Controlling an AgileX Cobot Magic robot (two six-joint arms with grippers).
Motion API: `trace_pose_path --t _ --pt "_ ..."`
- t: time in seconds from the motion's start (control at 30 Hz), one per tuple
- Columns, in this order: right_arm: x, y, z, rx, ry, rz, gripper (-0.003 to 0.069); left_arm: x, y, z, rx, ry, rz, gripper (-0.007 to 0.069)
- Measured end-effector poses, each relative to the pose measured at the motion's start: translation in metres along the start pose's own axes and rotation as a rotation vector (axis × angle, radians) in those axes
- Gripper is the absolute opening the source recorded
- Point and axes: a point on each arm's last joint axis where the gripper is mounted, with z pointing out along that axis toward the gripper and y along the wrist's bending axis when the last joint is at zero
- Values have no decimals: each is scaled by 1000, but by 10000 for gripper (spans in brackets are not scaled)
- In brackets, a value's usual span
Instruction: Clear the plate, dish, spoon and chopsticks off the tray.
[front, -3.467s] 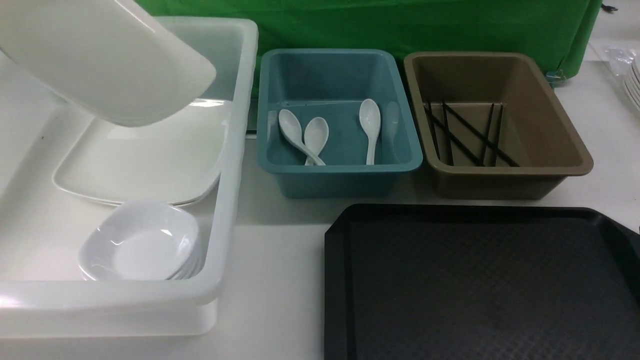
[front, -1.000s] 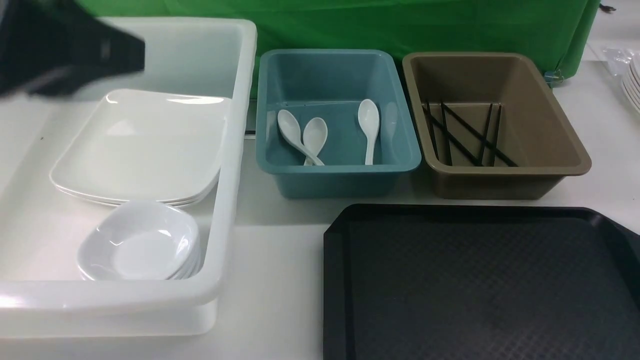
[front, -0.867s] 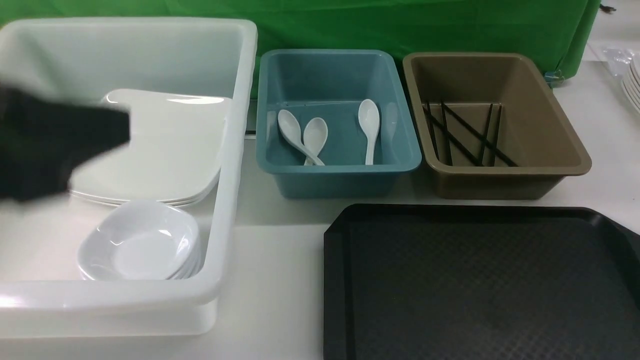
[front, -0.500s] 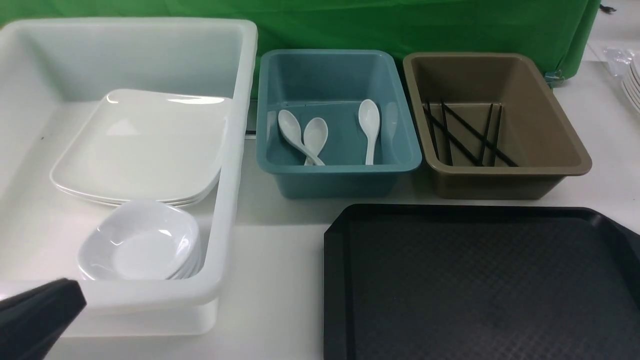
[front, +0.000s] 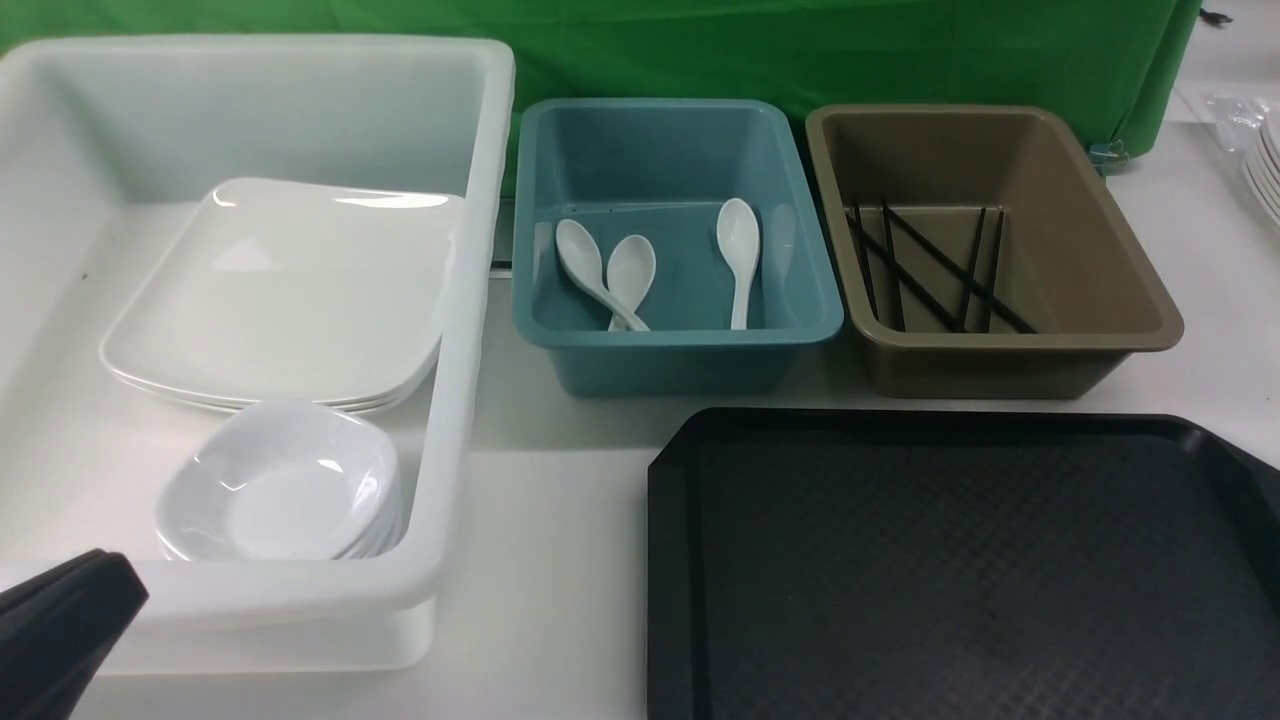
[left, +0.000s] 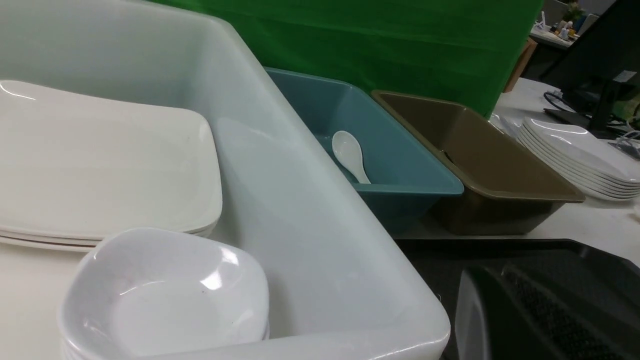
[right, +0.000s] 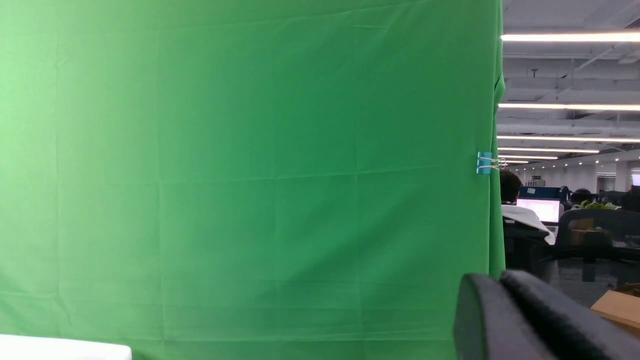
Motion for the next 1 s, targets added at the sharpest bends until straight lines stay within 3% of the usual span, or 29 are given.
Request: trace_pose_path --t 0.37,0.5,0.67,1.0 --pt "0 0 0 0 -1 1 113 2 5 1 -36 -34 80 11" --pt "0 0 0 0 -1 1 129 11 19 4 -158 -167 131 11" --pt "0 0 0 0 -1 1 139 46 41 7 -330 -189 145 11" --pt "0 0 0 0 -1 1 143 71 49 7 -404 -19 132 13"
